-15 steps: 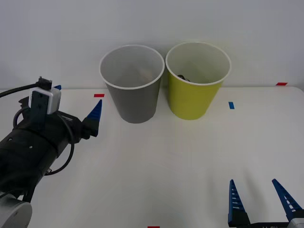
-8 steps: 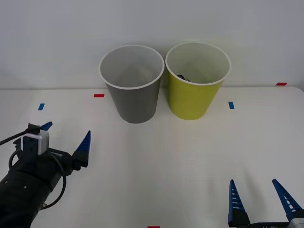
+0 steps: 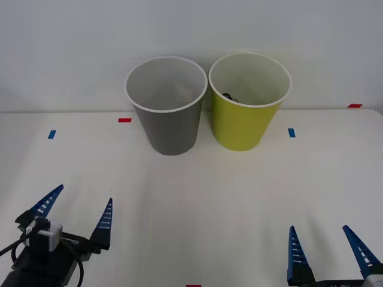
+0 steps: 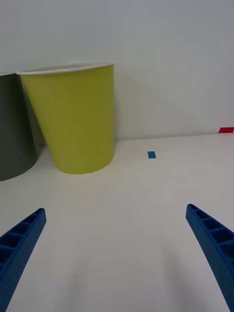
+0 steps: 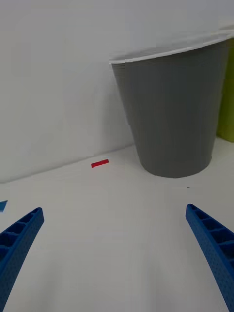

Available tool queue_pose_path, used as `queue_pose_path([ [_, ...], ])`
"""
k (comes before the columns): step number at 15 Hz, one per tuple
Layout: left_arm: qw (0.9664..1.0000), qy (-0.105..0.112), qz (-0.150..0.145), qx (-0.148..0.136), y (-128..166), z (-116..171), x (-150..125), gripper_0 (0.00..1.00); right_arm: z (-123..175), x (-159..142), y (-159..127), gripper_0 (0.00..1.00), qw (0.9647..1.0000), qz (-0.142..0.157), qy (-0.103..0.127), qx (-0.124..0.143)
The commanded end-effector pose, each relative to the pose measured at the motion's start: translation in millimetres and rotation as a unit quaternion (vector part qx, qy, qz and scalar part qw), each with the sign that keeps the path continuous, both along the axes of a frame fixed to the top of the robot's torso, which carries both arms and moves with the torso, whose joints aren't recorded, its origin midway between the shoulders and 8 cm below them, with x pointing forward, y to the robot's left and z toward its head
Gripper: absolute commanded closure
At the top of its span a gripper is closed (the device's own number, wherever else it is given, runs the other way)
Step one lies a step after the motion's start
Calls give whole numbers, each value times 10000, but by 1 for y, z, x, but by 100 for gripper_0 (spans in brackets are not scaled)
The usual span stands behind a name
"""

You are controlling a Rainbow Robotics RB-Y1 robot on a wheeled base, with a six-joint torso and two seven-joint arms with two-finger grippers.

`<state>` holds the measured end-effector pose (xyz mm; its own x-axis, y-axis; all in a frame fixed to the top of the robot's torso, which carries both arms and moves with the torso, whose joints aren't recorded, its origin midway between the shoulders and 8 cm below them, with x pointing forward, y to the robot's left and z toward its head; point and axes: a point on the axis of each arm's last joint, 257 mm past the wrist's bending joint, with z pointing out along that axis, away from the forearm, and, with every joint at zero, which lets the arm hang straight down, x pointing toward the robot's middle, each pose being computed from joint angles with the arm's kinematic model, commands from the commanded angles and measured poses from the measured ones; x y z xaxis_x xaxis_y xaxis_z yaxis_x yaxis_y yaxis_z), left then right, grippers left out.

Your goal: Put cans in the gray bin and PET bottles in the light green bin.

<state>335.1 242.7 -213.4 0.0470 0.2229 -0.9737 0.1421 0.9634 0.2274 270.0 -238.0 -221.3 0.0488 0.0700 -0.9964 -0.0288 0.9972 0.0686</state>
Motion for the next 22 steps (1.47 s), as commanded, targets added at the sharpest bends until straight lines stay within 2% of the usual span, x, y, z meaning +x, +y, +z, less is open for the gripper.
queue_pose_path([
  [1,9999,-75,29,99,2,-3,-24,0,0,0,0,0,10000,0,0,0],
  [3,9999,31,30,130,0,-11,-36,0,0,0,0,0,10000,0,0,0],
  [12,9988,437,171,-156,5,-34,-70,0,0,0,0,0,10000,0,0,0],
  [22,9987,445,163,-190,3,-34,-71,0,0,0,0,0,10000,0,0,0],
])
